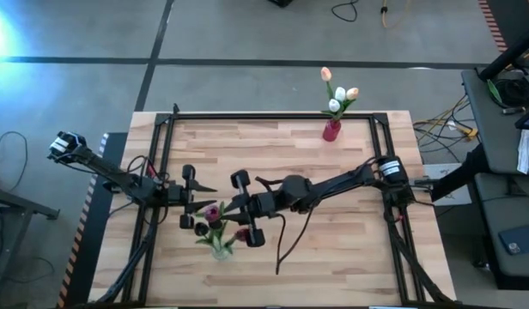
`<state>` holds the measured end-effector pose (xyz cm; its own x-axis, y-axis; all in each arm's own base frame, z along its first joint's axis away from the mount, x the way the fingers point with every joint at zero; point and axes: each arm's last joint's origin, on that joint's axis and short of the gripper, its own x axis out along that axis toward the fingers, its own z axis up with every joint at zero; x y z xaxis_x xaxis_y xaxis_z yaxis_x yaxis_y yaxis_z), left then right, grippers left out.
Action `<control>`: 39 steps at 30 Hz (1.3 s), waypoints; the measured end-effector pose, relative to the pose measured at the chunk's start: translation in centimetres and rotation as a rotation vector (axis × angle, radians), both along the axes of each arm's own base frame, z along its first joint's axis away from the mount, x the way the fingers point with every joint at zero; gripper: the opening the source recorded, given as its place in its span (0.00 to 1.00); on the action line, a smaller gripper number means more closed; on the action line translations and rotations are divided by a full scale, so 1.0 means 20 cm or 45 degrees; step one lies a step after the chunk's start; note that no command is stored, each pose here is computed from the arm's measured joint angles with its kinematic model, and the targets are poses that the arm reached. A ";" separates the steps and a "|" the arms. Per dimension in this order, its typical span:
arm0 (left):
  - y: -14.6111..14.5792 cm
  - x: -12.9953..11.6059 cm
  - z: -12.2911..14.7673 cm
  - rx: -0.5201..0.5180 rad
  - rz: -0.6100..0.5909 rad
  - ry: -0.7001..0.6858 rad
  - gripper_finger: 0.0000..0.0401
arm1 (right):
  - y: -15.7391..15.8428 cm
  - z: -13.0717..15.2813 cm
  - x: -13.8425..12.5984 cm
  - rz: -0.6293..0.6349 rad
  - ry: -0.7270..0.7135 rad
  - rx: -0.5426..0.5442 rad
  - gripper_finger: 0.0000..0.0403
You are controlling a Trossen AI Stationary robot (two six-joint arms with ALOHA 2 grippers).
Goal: Sort flowers into vase by color
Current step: Put the red flower into the transparent vase
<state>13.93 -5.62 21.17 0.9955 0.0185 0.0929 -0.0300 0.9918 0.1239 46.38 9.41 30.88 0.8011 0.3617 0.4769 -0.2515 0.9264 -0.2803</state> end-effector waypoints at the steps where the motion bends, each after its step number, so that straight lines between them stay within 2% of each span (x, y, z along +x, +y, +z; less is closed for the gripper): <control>1: 0.00 0.00 0.00 0.000 0.000 0.000 0.30 | 0.00 0.02 -0.01 -0.015 -0.012 -0.011 0.03; 7: 0.00 0.00 0.00 0.000 0.000 0.000 0.30 | -0.09 0.11 -0.11 -0.104 -0.122 0.041 0.03; 10: 0.00 0.00 0.00 0.006 0.001 0.004 0.30 | -0.17 0.05 -0.18 -0.105 -0.175 0.127 0.03; 16: 0.01 -0.01 0.01 0.026 0.049 -0.010 0.30 | -0.30 -0.11 -0.29 -0.080 -0.248 0.388 0.03; 18: 0.01 -0.02 0.02 0.029 0.051 -0.021 0.30 | -0.32 -0.15 -0.30 -0.076 -0.217 0.456 0.03; 22: 0.02 -0.03 0.03 0.031 0.063 -0.042 0.30 | -0.30 -0.19 -0.30 -0.071 -0.181 0.503 0.03; 29: 0.03 -0.04 0.03 0.037 0.073 -0.037 0.30 | -0.17 -0.19 -0.25 -0.008 -0.189 0.493 0.03; 39: 0.03 -0.04 0.03 0.040 0.073 -0.026 0.30 | -0.06 -0.19 -0.19 0.043 -0.205 0.558 0.03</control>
<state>13.19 -5.07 21.69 0.9908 0.0725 0.1145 -0.0897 0.9841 0.1534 42.60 8.22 27.14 0.6953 0.1232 0.7081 -0.2690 0.9582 0.0975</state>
